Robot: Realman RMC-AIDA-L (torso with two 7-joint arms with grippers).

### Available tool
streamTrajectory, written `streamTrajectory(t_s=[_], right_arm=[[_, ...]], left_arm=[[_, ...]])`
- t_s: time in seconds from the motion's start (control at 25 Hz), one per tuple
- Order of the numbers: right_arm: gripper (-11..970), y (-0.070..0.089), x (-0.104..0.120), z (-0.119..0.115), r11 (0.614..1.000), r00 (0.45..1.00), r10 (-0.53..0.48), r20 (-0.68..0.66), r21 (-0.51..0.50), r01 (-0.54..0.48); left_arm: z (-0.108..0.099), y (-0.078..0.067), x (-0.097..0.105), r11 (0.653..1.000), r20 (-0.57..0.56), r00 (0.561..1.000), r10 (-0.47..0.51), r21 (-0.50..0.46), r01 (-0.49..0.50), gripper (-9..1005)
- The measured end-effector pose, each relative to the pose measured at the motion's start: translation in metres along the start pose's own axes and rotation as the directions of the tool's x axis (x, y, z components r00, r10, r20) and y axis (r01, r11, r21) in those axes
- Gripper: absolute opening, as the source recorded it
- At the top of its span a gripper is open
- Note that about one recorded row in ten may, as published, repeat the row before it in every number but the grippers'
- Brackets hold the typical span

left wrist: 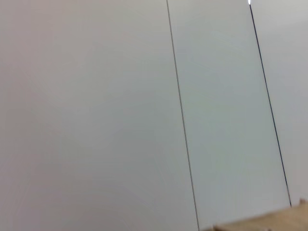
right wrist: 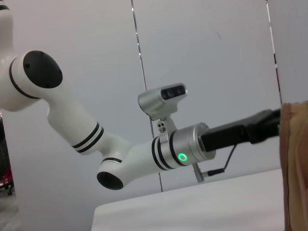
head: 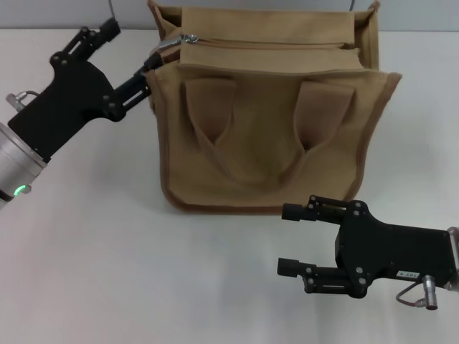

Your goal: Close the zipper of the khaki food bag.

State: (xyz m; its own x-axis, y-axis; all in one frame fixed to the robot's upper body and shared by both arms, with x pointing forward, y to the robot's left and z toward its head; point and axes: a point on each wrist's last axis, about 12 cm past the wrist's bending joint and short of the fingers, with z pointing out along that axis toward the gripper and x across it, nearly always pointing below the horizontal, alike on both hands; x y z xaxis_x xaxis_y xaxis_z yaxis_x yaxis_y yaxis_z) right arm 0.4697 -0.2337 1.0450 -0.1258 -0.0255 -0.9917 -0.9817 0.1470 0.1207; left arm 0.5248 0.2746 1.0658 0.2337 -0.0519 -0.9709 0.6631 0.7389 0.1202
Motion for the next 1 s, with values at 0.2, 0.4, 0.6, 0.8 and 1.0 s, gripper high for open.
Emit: streamTrajectory(t_s=[0.2, 0.4, 0.6, 0.8, 1.0], right_arm=[[746, 0.001, 0.001, -0.001, 1.0, 1.0, 0.004, 0.002, 0.001, -0.004], [745, 0.002, 0.001, -0.001, 1.0, 1.0, 0.005, 0.003, 0.0, -0.005], [745, 0.001, 0.002, -0.001, 1.0, 1.0, 0.005, -0.003, 0.007, -0.005], [745, 0.0, 0.001, 0.0, 1.0, 1.0, 0.002, -0.003, 0.002, -0.002], [745, 0.002, 0.0, 0.002, 1.0, 1.0, 0.008, 0.01, -0.013, -0.008]], left_arm=[[0.001, -0.002, 0.002, 1.0, -0.007, 1.0, -0.005, 0.005, 0.005, 756], [-0.003, -0.003, 0.004, 1.0, -0.032, 0.999, -0.002, 0.01, 0.002, 752], [-0.013, 0.0, 0.005, 0.998, -0.081, 0.996, 0.044, 0.056, -0.039, 747], [-0.012, -0.006, 0.012, 0.986, -0.153, 0.984, 0.092, 0.15, -0.069, 743], [0.011, -0.004, 0.015, 0.993, -0.153, 0.985, 0.083, 0.094, -0.069, 739]])
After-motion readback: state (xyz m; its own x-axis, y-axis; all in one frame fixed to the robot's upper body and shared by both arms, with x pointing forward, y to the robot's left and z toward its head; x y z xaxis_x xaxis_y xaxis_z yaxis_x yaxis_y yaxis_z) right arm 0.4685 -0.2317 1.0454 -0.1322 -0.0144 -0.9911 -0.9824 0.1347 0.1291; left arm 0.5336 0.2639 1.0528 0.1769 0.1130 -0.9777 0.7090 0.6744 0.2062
